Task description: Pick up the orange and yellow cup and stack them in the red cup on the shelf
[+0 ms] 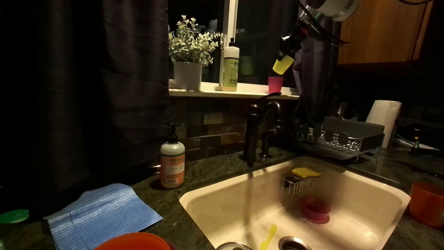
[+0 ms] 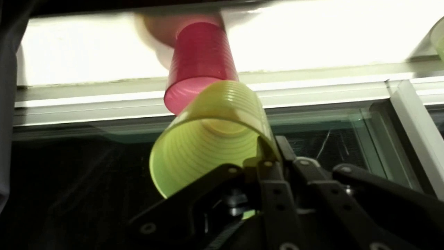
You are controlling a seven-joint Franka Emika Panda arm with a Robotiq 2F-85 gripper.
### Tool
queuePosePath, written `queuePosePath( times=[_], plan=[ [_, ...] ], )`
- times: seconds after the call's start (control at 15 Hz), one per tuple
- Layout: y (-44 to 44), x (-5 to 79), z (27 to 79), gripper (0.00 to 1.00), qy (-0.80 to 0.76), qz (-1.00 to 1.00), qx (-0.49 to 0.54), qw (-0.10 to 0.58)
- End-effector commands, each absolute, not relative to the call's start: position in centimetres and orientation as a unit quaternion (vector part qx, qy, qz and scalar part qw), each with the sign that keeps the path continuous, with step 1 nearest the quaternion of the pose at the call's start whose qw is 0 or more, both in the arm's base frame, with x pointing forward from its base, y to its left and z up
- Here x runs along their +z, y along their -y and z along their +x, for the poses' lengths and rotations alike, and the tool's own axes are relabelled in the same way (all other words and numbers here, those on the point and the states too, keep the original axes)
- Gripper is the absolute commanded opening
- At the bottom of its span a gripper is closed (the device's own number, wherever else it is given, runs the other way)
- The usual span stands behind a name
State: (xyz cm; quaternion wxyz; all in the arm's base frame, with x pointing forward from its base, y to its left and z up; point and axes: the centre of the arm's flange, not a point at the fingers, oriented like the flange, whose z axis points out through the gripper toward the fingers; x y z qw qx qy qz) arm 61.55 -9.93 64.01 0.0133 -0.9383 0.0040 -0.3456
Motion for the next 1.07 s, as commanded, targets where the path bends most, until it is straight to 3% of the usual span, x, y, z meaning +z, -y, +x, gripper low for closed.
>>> queuePosePath(
  times=[0.0, 1.0],
  plan=[
    [10.6, 64.1, 63.5, 0.01, 0.017, -0.937, -0.349, 0.02],
    [11.9, 63.4, 66.1, 0.01, 0.019, -0.954, -0.298, 0.018]
  ],
)
